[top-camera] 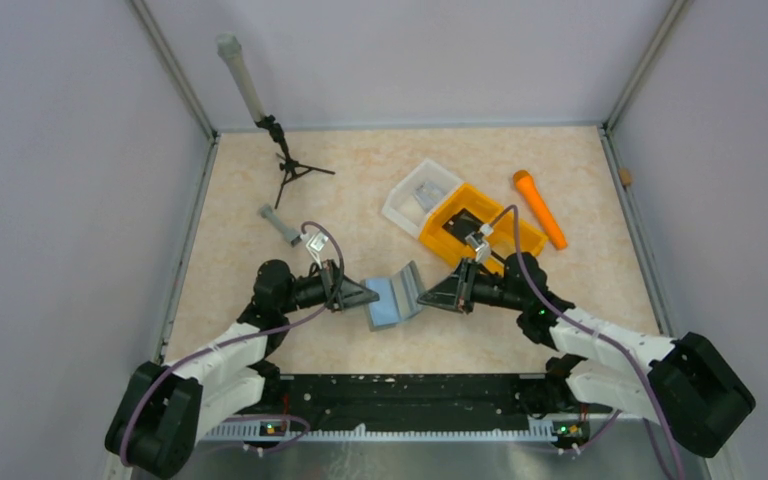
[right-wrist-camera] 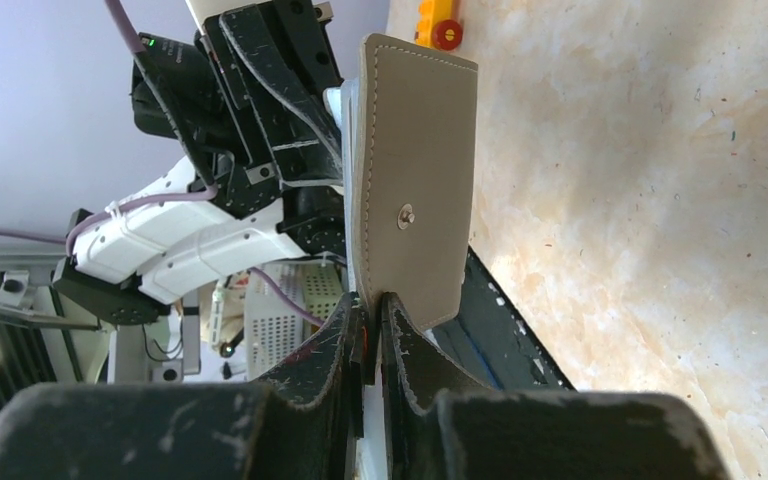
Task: Take the credit cards out of the card holder
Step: Remove the credit card from the card holder.
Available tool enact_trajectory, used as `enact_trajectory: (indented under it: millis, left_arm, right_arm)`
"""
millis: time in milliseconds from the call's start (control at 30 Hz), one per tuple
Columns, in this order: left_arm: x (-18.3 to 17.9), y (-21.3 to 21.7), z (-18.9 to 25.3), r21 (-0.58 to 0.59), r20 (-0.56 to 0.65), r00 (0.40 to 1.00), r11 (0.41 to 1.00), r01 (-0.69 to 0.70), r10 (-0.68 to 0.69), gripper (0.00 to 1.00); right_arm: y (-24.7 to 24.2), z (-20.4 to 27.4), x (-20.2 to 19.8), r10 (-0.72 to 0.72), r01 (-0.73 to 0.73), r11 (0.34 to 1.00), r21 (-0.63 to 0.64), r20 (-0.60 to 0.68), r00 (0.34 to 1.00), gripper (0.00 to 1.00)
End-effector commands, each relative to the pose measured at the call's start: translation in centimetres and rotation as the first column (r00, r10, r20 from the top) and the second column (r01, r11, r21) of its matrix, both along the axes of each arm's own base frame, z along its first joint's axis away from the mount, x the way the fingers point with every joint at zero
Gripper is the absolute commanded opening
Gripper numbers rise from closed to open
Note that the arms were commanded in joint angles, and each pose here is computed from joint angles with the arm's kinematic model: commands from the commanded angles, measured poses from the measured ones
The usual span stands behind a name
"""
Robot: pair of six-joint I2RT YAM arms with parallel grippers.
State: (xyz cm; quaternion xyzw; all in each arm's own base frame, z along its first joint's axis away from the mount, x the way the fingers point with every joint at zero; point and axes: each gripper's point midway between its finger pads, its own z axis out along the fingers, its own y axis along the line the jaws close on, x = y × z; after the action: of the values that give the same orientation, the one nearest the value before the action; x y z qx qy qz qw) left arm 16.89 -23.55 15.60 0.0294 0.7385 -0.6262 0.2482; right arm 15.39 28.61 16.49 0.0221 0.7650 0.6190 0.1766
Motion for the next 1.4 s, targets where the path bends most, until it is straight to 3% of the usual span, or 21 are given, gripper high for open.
enact_trajectory:
  millis: [0, 133, 333, 567, 667, 733, 1100, 1233, 1367]
  left_arm:
    - [0.1, -0.8, 2.6, -0.048, 0.099, 0.994, 0.998, 0.046, -0.041, 0.0]
    - [0.1, -0.9, 2.3, -0.039, 0.094, 0.995, 0.998, 0.042, -0.038, 0.0]
    - [0.4, -1.4, 0.2, 0.011, 0.05, 0.998, 0.999, 0.044, -0.045, 0.0]
    - [0.4, -1.7, -2.6, 0.071, 0.001, 0.998, 0.996, 0.057, -0.057, 0.03]
    - [0.2, -1.5, -3.4, 0.099, -0.016, 0.998, 0.993, 0.06, -0.059, 0.06]
    - [0.1, -1.5, -3.2, 0.091, -0.013, 0.998, 0.994, 0.064, -0.064, 0.0]
    - [-1.2, -2.6, -5.9, 0.138, -0.055, 0.99, 0.981, 0.136, -0.13, 0.0]
    - [-1.5, -3.3, -7.6, 0.174, -0.077, 0.985, 0.971, 0.166, -0.154, 0.0]
    - [-1.6, -3.4, -8.6, 0.202, -0.099, 0.982, 0.963, 0.179, -0.162, 0.0]
  right_arm:
    - [1.1, 3.5, 0.2, 0.028, -0.037, 0.996, 0.081, 0.099, 0.995, 0.0]
    - [1.3, 2.7, 0.4, 0.026, -0.029, 0.999, 0.034, 0.098, 0.995, 0.0]
    - [2.0, 0.6, 0.8, 0.025, -0.003, 0.987, -0.161, 0.134, 0.991, 0.0]
    - [0.7, -1.2, 1.2, -0.033, 0.068, 0.964, -0.256, 0.139, 0.99, 0.0]
    - [-0.2, -1.6, 1.3, -0.065, 0.103, 0.957, -0.27, 0.146, 0.987, 0.0]
    - [-0.5, -2.2, 1.1, -0.072, 0.109, 0.953, -0.284, 0.137, 0.988, 0.0]
    - [-1.1, -7.3, -0.2, -0.048, 0.07, 0.949, -0.307, 0.08, 0.996, 0.0]
    - [-1.6, -8.8, -0.4, -0.041, 0.068, 0.929, -0.363, 0.081, 0.996, 0.1]
    - [-2.8, -9.7, 0.1, -0.055, 0.1, 0.88, -0.465, 0.11, 0.992, 0.42]
